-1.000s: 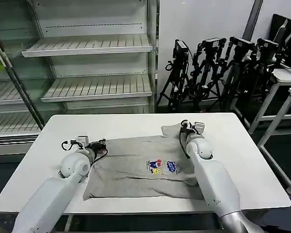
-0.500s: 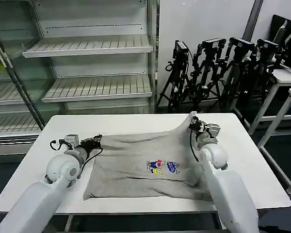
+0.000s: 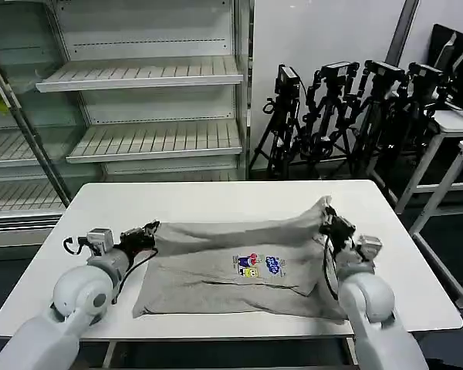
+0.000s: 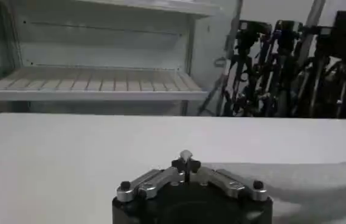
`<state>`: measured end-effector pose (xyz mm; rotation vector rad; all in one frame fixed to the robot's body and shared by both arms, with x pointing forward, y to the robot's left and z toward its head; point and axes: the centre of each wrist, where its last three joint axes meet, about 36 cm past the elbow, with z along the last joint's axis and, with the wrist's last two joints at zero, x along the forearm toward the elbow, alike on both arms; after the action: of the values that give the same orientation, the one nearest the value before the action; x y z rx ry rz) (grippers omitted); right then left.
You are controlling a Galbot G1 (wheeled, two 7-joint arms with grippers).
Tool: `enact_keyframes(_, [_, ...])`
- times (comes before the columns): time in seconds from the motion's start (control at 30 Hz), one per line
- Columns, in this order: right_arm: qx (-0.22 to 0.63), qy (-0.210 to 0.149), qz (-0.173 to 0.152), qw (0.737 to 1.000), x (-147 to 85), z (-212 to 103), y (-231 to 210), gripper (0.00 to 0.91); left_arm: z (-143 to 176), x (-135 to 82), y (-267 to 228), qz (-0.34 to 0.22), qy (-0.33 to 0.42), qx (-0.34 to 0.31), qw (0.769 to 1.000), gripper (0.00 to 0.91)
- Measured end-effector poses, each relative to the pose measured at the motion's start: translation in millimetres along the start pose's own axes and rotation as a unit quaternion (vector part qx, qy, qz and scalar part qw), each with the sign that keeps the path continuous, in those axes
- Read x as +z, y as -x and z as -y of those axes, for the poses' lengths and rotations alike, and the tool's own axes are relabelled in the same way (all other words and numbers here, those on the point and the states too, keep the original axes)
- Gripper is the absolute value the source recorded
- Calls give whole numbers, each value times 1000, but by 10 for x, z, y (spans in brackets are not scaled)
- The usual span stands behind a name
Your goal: Fold and organize the clothes.
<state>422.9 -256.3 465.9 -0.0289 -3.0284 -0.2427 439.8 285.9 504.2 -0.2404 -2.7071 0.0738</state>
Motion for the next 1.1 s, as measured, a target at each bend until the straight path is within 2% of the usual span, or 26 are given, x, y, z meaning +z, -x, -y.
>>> enact_keyframes(0.33, [22,-12,-42,999,301,14,-517,0,38,336,-161,-30,17,0,999,50])
enact_keyframes(0.37, [24,-14,-46,999,322,13,-548,0,45,370,-169,-33,19,0,999,181])
enact_keyframes(0.4, [26,-16,-50,998,337,11,-578,0,53,401,-174,-35,22,0,999,453])
enact_keyframes(0.43, [27,-19,-53,998,347,6,-610,907,62,422,-175,-36,25,0,999,907])
enact_keyframes(0.73, [34,-55,-71,995,407,-6,-838,907,102,590,-198,-48,23,-7,999,907])
enact_keyframes(0.93, [44,-74,-54,995,382,23,-973,907,129,592,-285,-34,-6,-13,999,907])
enact_keyframes(1.1, [52,-86,-41,994,358,45,-1107,907,115,560,-376,-16,-64,-24,998,907])
